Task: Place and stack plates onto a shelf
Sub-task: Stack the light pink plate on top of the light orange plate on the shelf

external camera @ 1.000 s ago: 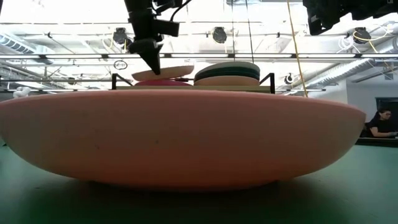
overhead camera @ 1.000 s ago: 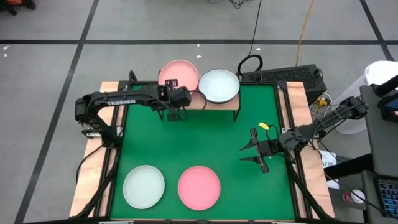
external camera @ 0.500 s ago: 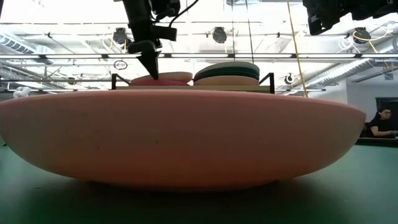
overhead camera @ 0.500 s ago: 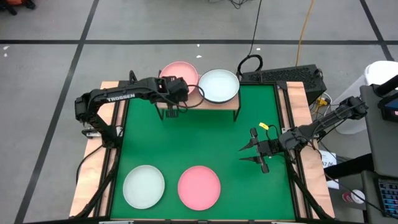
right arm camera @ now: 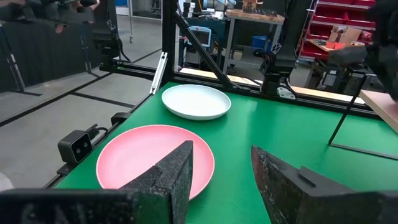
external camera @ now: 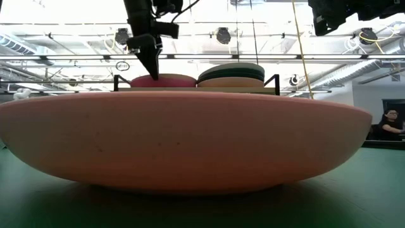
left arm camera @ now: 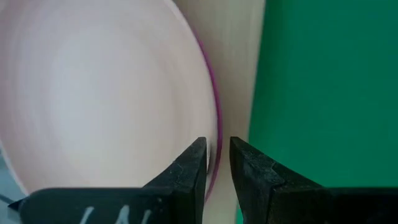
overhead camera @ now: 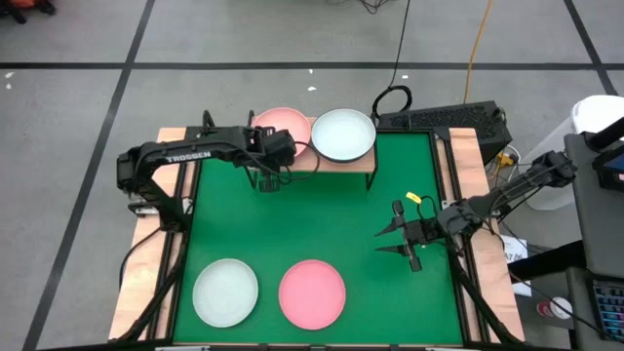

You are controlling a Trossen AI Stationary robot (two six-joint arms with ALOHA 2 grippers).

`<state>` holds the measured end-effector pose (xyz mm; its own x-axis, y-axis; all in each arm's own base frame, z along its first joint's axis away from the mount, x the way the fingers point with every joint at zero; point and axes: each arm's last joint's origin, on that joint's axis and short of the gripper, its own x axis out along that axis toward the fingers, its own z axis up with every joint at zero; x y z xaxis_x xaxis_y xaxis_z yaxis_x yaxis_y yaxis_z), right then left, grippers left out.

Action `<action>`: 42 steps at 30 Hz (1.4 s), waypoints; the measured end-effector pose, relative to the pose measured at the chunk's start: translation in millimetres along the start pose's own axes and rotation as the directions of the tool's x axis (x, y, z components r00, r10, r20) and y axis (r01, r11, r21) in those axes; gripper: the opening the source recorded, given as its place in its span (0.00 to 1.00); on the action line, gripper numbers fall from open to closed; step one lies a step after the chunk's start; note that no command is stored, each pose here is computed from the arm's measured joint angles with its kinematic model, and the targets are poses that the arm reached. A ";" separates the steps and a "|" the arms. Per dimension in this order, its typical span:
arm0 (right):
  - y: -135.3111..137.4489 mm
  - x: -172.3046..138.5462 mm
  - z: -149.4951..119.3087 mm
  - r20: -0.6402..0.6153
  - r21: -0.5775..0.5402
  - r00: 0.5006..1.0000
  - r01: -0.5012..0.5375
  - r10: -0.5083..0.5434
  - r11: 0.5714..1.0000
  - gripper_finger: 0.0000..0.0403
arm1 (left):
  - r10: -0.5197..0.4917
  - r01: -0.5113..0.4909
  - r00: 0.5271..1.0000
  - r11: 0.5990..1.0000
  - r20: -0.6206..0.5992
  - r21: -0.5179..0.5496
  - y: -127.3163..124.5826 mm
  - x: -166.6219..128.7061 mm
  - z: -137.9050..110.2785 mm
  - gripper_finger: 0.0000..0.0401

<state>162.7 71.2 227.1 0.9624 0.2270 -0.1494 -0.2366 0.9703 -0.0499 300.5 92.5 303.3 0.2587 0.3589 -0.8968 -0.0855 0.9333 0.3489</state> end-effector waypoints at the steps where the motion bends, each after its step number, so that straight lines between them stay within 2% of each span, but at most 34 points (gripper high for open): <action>1: 0.0 0.0 0.0 0.000 0.002 1.000 0.000 0.000 1.000 0.36 | 0.002 -0.002 1.000 1.000 0.008 -0.002 -0.1 -2.9 -0.6 0.19; 13: 0.0 0.1 0.1 0.001 0.003 1.000 0.000 0.000 1.000 0.36 | 0.048 -0.034 0.987 0.995 0.155 -0.091 3.9 -49.4 -15.2 0.20; 15: 0.0 0.1 0.3 0.003 0.006 1.000 0.000 0.000 1.000 0.36 | 0.049 -0.026 0.981 0.992 0.187 -0.123 1.1 -58.6 -17.5 0.20; 17: 0.0 0.1 0.3 0.003 0.011 1.000 0.000 0.000 1.000 0.36 | 0.006 0.033 0.972 0.986 0.234 -0.162 -4.4 -66.7 -18.0 0.20; 19: 0.0 0.1 0.0 0.000 0.019 1.000 0.000 0.000 1.000 0.36 | -0.057 0.109 0.955 0.980 0.291 -0.166 -12.9 -75.6 -17.2 0.20; 22: 0.0 0.1 0.1 0.001 0.033 1.000 0.000 0.000 0.999 0.36 | -0.096 0.142 0.925 0.985 0.368 -0.099 -31.6 -89.5 -13.2 0.20; 27: 0.1 0.2 0.5 0.006 0.054 1.000 -0.003 0.002 0.999 0.36 | -0.110 0.126 0.881 0.992 0.460 -0.004 -65.0 -107.4 -6.2 0.17; 31: 0.8 6.5 -7.3 -0.054 0.032 0.998 0.027 -0.026 0.999 0.36 | -0.084 0.087 0.849 0.996 0.522 0.019 -90.1 -122.1 -8.2 0.05; 34: 3.2 16.2 -16.8 -0.112 0.011 0.993 0.022 -0.021 1.000 0.36 | -0.101 0.098 0.829 0.995 0.550 0.036 -106.9 -124.7 -13.9 0.02; 38: 8.4 30.4 -25.3 -0.181 -0.013 0.983 -0.013 0.010 1.000 0.36 | -0.070 0.105 0.752 0.994 0.655 -0.013 -115.0 -124.7 -28.0 0.02; 42: 19.2 45.6 -21.9 -0.227 -0.082 0.973 -0.061 0.041 0.995 0.36 | -0.052 0.149 0.619 0.987 0.783 -0.052 -121.9 -114.5 -48.8 0.02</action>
<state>199.1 98.3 197.6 0.8965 0.2417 -0.3712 -0.3050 0.9446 -0.1216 234.4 -61.7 350.2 0.9184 0.1629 -0.3607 -0.0958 0.9758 0.1966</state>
